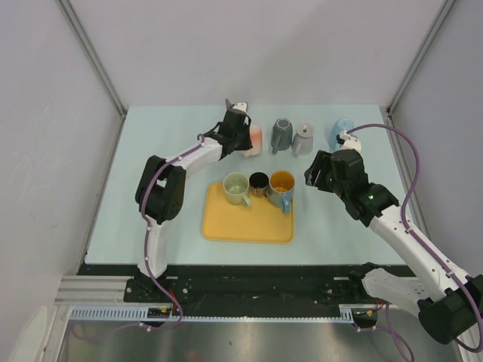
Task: Turn the mug right side up
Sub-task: Turn over the cup at the center of the board.
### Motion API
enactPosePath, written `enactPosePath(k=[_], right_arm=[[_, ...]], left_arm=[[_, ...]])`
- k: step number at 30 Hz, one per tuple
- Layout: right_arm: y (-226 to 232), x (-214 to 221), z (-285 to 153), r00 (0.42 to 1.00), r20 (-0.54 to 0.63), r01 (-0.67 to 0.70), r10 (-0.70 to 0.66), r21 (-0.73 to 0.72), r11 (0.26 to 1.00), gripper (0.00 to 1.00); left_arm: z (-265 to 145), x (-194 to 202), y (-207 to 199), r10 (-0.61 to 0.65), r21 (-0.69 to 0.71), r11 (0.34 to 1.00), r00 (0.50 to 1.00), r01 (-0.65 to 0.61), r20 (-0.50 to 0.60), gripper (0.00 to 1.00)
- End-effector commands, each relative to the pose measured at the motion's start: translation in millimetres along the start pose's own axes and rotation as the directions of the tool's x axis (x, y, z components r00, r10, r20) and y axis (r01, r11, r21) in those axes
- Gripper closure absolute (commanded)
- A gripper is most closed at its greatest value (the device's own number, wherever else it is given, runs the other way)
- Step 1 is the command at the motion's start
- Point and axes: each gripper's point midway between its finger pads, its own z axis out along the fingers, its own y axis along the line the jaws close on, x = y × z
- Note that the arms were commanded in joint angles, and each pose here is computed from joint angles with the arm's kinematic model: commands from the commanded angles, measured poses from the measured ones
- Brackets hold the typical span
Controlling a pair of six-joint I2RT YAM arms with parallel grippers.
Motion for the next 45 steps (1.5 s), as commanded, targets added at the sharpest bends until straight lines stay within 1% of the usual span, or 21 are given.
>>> enactPosePath(k=[1,4,5,8,11,16,17,22,23,25,26,28,35,36,37,39,40,41,43,44,45], right_arm=[[4.8,-11.5,-3.0,0.999,0.046,-0.014,0.015,-0.021,1.000,0.39],[4.1,-9.3,1.2,0.999,0.038,-0.011,0.012,-0.016,1.000,0.39],[4.6,-8.7,1.6,0.999,0.035,-0.012,0.013,-0.018,1.000,0.39],[5.2,-6.0,3.9,0.999,0.028,-0.014,0.014,-0.021,1.000,0.39],[5.1,-5.8,5.1,1.000,0.028,-0.013,0.014,-0.021,1.000,0.39],[5.0,-5.5,5.5,1.000,0.027,-0.014,0.015,-0.020,1.000,0.39],[5.5,-5.2,5.4,1.000,0.025,-0.016,0.016,-0.022,1.000,0.39],[6.4,-4.8,5.7,1.000,0.024,-0.018,0.018,-0.025,1.000,0.39],[6.6,-4.8,6.1,1.000,0.024,-0.019,0.020,-0.025,0.999,0.39],[6.0,-4.4,5.9,1.000,0.023,-0.021,0.021,-0.023,1.000,0.39],[6.3,-5.0,5.3,0.999,0.024,-0.022,0.023,-0.024,0.999,0.39],[6.6,-4.8,5.3,0.999,0.023,-0.024,0.025,-0.025,0.999,0.39],[6.5,-4.4,4.3,0.999,0.022,-0.028,0.028,-0.024,0.999,0.39],[6.3,-4.1,4.2,0.999,0.022,-0.028,0.028,-0.024,0.999,0.39],[5.3,-3.8,4.2,0.999,0.022,-0.025,0.026,-0.020,0.999,0.39],[5.9,-3.8,3.7,0.999,0.022,-0.027,0.027,-0.022,0.999,0.39],[5.6,-4.4,3.4,0.999,0.024,-0.028,0.028,-0.022,0.999,0.39],[5.6,-4.4,3.4,0.999,0.024,-0.028,0.028,-0.022,0.999,0.39],[6.4,-3.0,4.6,0.999,0.019,-0.028,0.028,-0.024,0.999,0.39],[6.6,-2.8,4.6,0.999,0.018,-0.028,0.028,-0.025,0.999,0.39],[6.8,-3.1,4.7,0.999,0.020,-0.028,0.028,-0.026,0.999,0.39]], left_arm=[[-27.1,-63.5,-6.3,-0.013,0.015,1.000,0.974,0.010,0.224,1.00],[-28.6,-60.6,4.2,0.006,-0.029,1.000,0.970,0.001,0.241,1.00],[-31.1,-69.6,5.9,0.013,-0.041,0.999,0.959,-0.002,0.282,1.00],[-29.3,-60.0,15.8,0.037,-0.077,0.997,0.960,-0.016,0.277,1.00],[-23.3,-46.5,22.2,0.062,-0.096,0.995,0.967,-0.039,0.248,1.00],[-11.7,-21.2,27.9,0.074,-0.104,0.993,0.983,-0.057,0.167,1.00],[-11.1,-10.8,32.2,0.081,-0.120,0.991,0.989,-0.067,0.121,0.99],[-5.6,0.6,37.3,0.093,-0.150,0.985,0.994,-0.084,0.053,0.88],[-5.6,5.7,39.5,0.098,-0.158,0.983,0.995,-0.093,0.026,0.84],[-5.2,4.5,39.4,0.101,-0.162,0.982,0.995,-0.097,0.016,0.80],[-5.6,8.0,40.6,0.102,-0.166,0.981,0.995,-0.101,-0.002,0.74],[-4.0,10.1,40.9,0.101,-0.168,0.980,0.995,-0.102,-0.015,0.68],[1.6,22.5,45.4,0.105,-0.179,0.977,0.992,-0.116,-0.073,0.63],[1.3,22.8,44.7,0.107,-0.178,0.977,0.991,-0.119,-0.075,0.62],[1.6,23.5,45.0,0.109,-0.180,0.976,0.991,-0.122,-0.080,0.58],[2.2,18.0,43.3,0.115,-0.179,0.976,0.990,-0.127,-0.076,0.54],[1.5,19.0,44.1,0.124,-0.182,0.973,0.988,-0.139,-0.092,0.51],[0.5,4.7,39.3,0.128,-0.176,0.975,0.989,-0.139,-0.070,0.50],[5.6,9.9,40.4,0.144,-0.180,0.970,0.984,-0.162,-0.108,0.48],[6.1,1.7,37.1,0.146,-0.177,0.971,0.985,-0.161,-0.094,0.48],[7.8,2.7,37.4,0.147,-0.178,0.971,0.984,-0.162,-0.099,0.48]])
